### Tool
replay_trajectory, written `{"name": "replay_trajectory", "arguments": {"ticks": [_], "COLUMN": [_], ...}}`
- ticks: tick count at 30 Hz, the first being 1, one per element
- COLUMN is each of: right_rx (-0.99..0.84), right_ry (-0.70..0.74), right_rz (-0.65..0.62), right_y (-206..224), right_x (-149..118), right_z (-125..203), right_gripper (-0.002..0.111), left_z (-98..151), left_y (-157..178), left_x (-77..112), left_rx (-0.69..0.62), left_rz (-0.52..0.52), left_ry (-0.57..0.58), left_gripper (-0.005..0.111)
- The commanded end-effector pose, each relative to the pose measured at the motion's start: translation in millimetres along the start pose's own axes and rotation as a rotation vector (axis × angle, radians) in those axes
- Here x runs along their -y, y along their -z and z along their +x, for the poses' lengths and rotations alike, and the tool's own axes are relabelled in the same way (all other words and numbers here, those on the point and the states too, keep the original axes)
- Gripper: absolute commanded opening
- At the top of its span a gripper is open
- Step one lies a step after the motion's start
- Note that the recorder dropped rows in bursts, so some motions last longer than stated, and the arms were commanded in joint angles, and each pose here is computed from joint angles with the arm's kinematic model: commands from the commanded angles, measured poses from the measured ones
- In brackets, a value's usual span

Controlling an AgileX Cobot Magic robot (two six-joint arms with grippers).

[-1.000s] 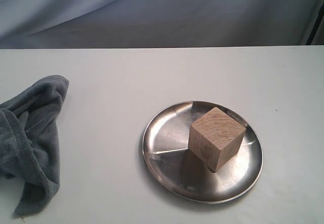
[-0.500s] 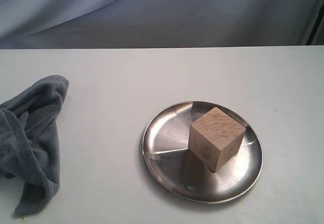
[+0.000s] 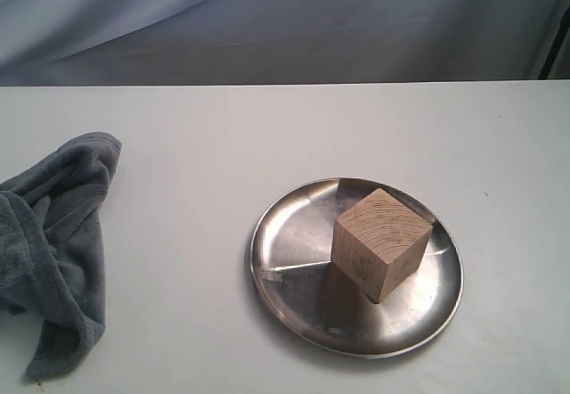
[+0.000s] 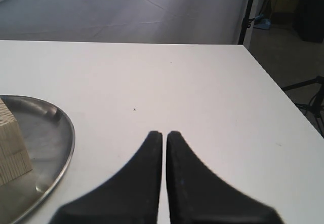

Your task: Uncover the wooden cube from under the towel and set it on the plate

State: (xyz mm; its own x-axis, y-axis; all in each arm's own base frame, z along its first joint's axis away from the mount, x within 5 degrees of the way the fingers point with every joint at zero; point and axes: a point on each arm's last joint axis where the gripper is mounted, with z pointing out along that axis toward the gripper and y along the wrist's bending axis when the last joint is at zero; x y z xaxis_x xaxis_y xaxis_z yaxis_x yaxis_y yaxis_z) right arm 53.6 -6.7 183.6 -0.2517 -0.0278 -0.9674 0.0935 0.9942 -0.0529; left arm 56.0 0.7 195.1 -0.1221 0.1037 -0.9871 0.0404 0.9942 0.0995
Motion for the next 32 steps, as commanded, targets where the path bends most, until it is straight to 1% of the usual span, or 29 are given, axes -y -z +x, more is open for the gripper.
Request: {"name": "replay_trajectory", "arguments": {"ticks": [1,15,17,21,24,32], "right_rx": [0.005,0.005,0.005,0.005,0.005,0.005], "right_ry": [-0.001,-0.001,-0.001,-0.001,-0.001,-0.003], "right_rz": [0.0,0.0,0.0,0.0,0.0,0.0], "right_y": [0.2,0.2,0.2,0.2,0.2,0.2], "right_x": [0.0,0.0,0.0,0.0,0.0,0.0], "right_z": [0.5,0.5,0.5,0.5,0.5,0.5], "right_gripper": [0.003,0.003,0.003,0.003,0.003,0.003], "left_z": [2.7,4.6,4.7,4.7,4.5,4.4], "left_y": [0.0,0.0,0.0,0.0,0.0,0.0], "left_x": [-0.1,-0.3,0.4,0.5,1.4,1.3], "left_rx": [-0.016,-0.036,-0.037,-0.038,-0.036,-0.035], "left_rz": [-0.003,-0.006,0.001,0.002,0.012,0.01], "left_ry": [0.015,0.022,0.049,0.056,0.093,0.084], "left_gripper": [0.0,0.0,0.0,0.0,0.0,0.0]}}
